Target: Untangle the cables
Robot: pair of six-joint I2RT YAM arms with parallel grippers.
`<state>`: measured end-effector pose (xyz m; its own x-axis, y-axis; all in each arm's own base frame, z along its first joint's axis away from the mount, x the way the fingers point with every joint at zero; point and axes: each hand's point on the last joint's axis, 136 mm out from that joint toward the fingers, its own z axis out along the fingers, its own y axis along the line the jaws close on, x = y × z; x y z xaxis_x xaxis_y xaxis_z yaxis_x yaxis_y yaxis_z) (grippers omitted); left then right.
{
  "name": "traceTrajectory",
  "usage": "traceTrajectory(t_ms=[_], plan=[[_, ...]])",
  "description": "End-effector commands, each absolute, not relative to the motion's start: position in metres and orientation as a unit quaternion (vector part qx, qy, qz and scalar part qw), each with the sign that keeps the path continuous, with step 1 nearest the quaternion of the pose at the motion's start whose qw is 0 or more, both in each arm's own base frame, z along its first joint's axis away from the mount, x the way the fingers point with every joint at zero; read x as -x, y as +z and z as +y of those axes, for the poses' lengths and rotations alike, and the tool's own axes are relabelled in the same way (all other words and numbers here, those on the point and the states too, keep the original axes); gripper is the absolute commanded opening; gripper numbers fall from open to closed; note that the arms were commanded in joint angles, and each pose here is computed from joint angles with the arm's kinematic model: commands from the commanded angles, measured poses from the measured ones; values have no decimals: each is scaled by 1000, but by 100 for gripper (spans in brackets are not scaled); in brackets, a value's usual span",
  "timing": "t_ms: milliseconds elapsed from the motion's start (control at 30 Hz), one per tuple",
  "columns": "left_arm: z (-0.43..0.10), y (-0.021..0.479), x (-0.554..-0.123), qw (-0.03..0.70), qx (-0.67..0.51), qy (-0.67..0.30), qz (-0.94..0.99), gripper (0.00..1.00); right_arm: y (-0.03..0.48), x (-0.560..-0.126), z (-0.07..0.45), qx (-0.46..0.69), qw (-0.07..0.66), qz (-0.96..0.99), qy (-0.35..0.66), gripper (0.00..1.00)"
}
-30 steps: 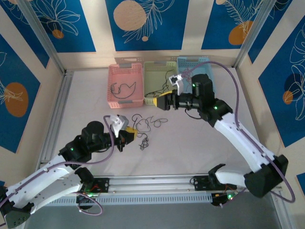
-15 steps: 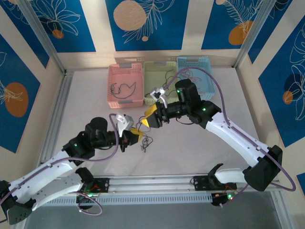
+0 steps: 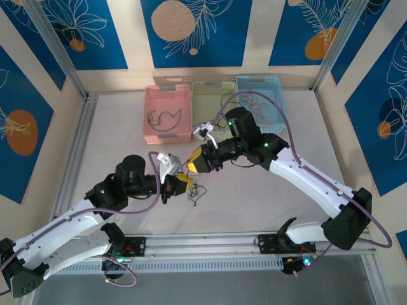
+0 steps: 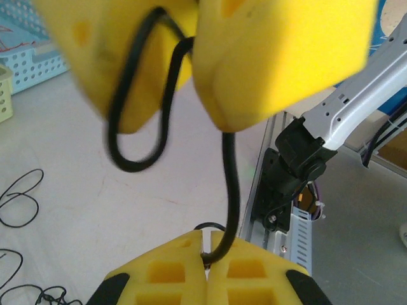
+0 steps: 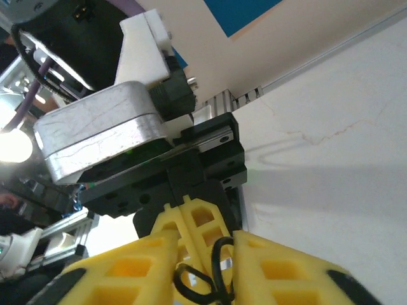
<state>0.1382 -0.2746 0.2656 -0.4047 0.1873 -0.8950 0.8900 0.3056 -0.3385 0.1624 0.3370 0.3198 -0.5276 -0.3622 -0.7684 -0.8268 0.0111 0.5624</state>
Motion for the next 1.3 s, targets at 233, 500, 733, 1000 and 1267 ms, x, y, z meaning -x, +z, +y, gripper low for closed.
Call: traceTrajectory(t_ms=[233, 500, 733, 1000, 1267], plan=[[-272, 285, -142, 419, -379, -447, 694, 1, 327, -172, 335, 421, 241, 694, 532, 0], [-245, 282, -154, 455, -338, -388, 727, 86, 320, -271, 294, 254, 329, 784, 460, 0], [-193, 272, -177, 497, -258, -274, 782, 100, 284, -401, 222, 38, 383, 867, 316, 0], [-185, 260, -174, 466, -242, -263, 809, 100, 227, -535, 207, -61, 382, 901, 197, 0], [-190, 226, -183, 408, -207, -244, 855, 98, 171, -595, 210, -100, 352, 919, 147, 21]])
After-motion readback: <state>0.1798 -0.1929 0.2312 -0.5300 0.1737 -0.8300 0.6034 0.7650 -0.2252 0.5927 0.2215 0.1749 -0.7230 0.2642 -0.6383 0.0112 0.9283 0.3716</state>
